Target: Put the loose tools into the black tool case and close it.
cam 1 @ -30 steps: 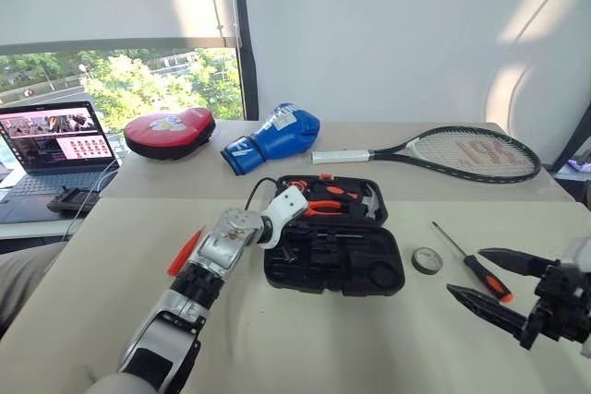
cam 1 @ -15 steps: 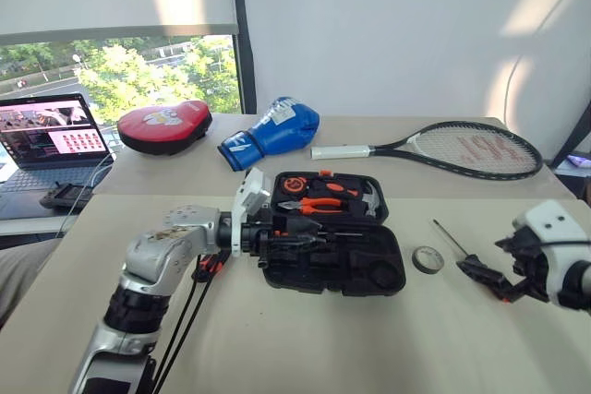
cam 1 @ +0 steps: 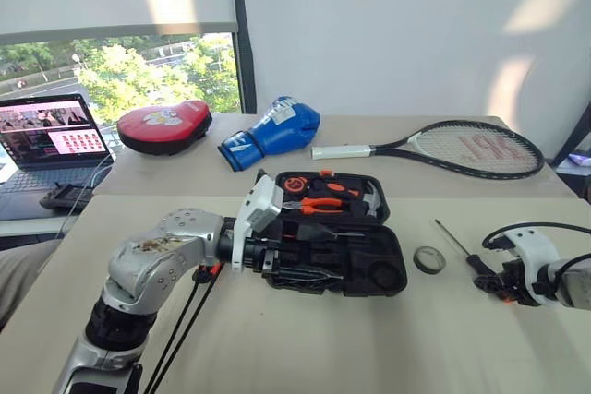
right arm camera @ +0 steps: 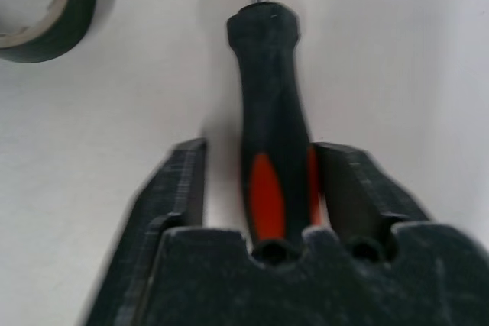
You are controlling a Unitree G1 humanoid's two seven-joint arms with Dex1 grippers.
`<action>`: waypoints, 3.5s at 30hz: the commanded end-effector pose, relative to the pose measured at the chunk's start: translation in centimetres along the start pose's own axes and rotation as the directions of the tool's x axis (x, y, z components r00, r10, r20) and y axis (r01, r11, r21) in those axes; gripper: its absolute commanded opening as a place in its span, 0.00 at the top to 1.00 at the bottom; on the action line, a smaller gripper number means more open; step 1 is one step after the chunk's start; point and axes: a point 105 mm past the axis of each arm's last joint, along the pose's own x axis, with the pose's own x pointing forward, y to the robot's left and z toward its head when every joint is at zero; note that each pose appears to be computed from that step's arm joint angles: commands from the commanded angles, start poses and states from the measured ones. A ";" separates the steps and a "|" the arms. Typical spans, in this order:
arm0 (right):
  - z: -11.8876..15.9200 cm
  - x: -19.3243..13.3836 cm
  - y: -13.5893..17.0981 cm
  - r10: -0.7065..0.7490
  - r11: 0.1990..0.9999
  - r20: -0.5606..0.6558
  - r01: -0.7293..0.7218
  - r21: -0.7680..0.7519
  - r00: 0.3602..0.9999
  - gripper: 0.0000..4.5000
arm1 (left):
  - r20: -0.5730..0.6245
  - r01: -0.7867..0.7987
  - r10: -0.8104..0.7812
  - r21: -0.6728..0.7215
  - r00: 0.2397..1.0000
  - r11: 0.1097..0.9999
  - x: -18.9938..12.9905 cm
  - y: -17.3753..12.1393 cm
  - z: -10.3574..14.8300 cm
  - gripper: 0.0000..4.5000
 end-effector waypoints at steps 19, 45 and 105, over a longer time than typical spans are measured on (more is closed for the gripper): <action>13.6 -1.3 15.0 0.525 0.512 0.110 -0.210 -0.833 0.844 0.77 | -0.001 -0.260 0.261 -0.078 0.965 0.963 -9.1 -1.1 -2.6 0.13; 12.1 1.7 17.2 0.534 0.253 -0.207 -0.388 -0.886 0.820 0.77 | -0.022 -0.336 0.335 -0.056 0.942 0.940 -9.3 -1.1 -2.8 0.13; 9.4 -12.7 19.6 0.828 0.560 0.492 -0.395 -0.728 0.267 0.44 | -0.369 -0.939 0.872 -0.006 0.321 0.343 -20.0 5.2 -8.3 0.13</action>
